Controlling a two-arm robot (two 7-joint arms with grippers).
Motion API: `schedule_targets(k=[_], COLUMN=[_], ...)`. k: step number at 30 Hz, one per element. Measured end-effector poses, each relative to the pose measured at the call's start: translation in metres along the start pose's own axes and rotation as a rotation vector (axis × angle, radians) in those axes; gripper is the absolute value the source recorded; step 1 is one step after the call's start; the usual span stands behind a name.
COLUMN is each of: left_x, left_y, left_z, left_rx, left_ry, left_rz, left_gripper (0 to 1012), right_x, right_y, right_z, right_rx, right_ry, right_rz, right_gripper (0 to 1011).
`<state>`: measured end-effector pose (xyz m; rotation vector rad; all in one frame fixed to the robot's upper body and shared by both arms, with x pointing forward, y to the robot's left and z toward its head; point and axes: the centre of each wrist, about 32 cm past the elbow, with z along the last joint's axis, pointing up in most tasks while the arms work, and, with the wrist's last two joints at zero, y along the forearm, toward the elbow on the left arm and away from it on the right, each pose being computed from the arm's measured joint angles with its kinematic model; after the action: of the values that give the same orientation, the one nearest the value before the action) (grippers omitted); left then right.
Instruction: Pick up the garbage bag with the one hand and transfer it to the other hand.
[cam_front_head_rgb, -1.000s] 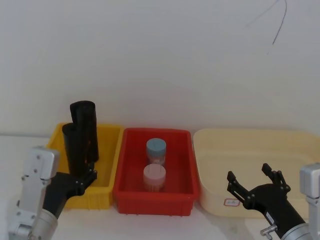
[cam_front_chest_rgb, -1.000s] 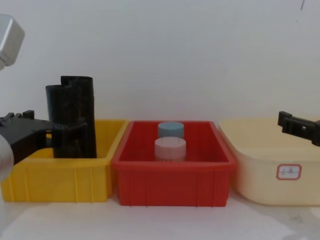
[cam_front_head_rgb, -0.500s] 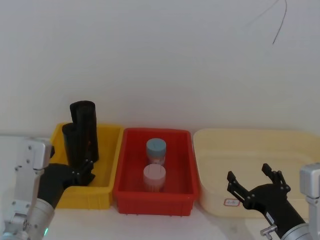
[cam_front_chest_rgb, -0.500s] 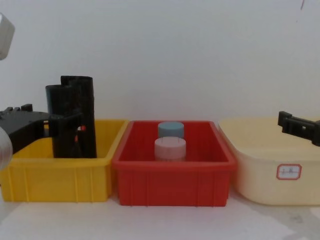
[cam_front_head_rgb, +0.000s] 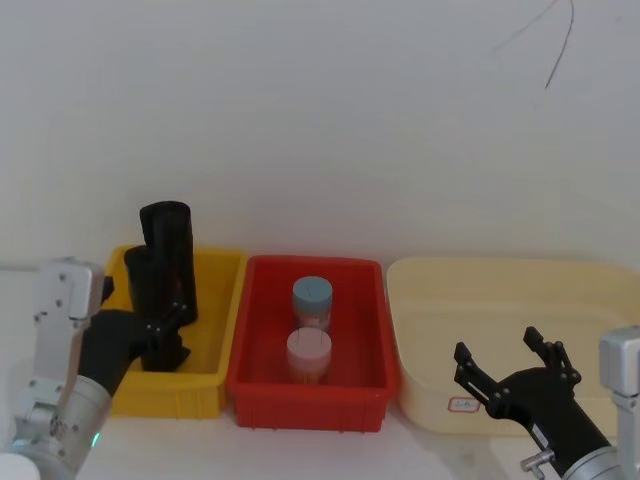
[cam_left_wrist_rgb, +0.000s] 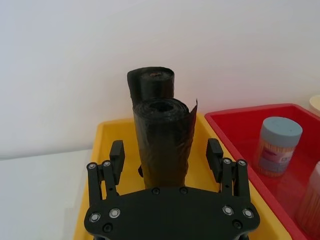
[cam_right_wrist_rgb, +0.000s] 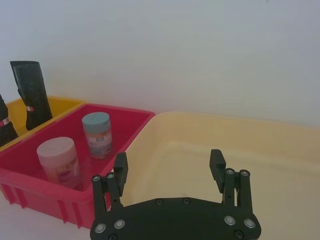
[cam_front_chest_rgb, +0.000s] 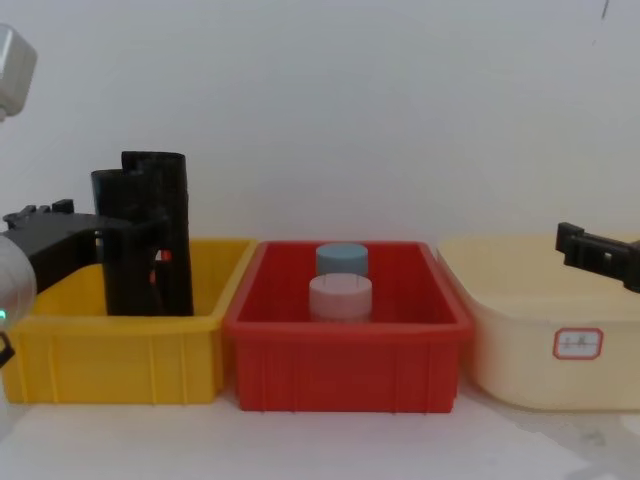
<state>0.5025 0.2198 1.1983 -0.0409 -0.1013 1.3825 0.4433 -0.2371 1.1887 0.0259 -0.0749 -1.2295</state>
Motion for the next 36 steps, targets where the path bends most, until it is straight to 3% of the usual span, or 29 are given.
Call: schedule_targets(k=[10,16,24,26,32,36], left_x=[0.0020,0.0018,0.0019,0.0016,-0.0008,-0.0062], left_y=[-0.0187,-0.0287,-0.0346,-0.0357,-0.0384,-0.0411], left_z=[-0.0035,-0.0053,-0.0048,-0.0035,0.0035,0.0139], left_rx=[-0.002,-0.005,-0.014,-0.020,-0.042,-0.073], left_ry=[0.008,0.020,0.032,0.034,0.030,0.017], left_rz=[-0.022,-0.032,-0.042,-0.047,-0.072,-0.113], left_gripper=[986,851,630,560,513,488], right_x=[0.000,0.000,0.000,0.000,0.000,0.000], right_y=[0.000,0.000,0.000,0.000,0.000,0.000], right_z=[0.000,0.000,0.000,0.000,0.000,0.000], right_rx=[0.000,0.000,0.000,0.000,0.000,0.000], right_ry=[0.000,0.000,0.000,0.000,0.000,0.000], right_rz=[0.000,0.000,0.000,0.000,0.000,0.000], right_gripper=[1000,1000,999,1000,999,999])
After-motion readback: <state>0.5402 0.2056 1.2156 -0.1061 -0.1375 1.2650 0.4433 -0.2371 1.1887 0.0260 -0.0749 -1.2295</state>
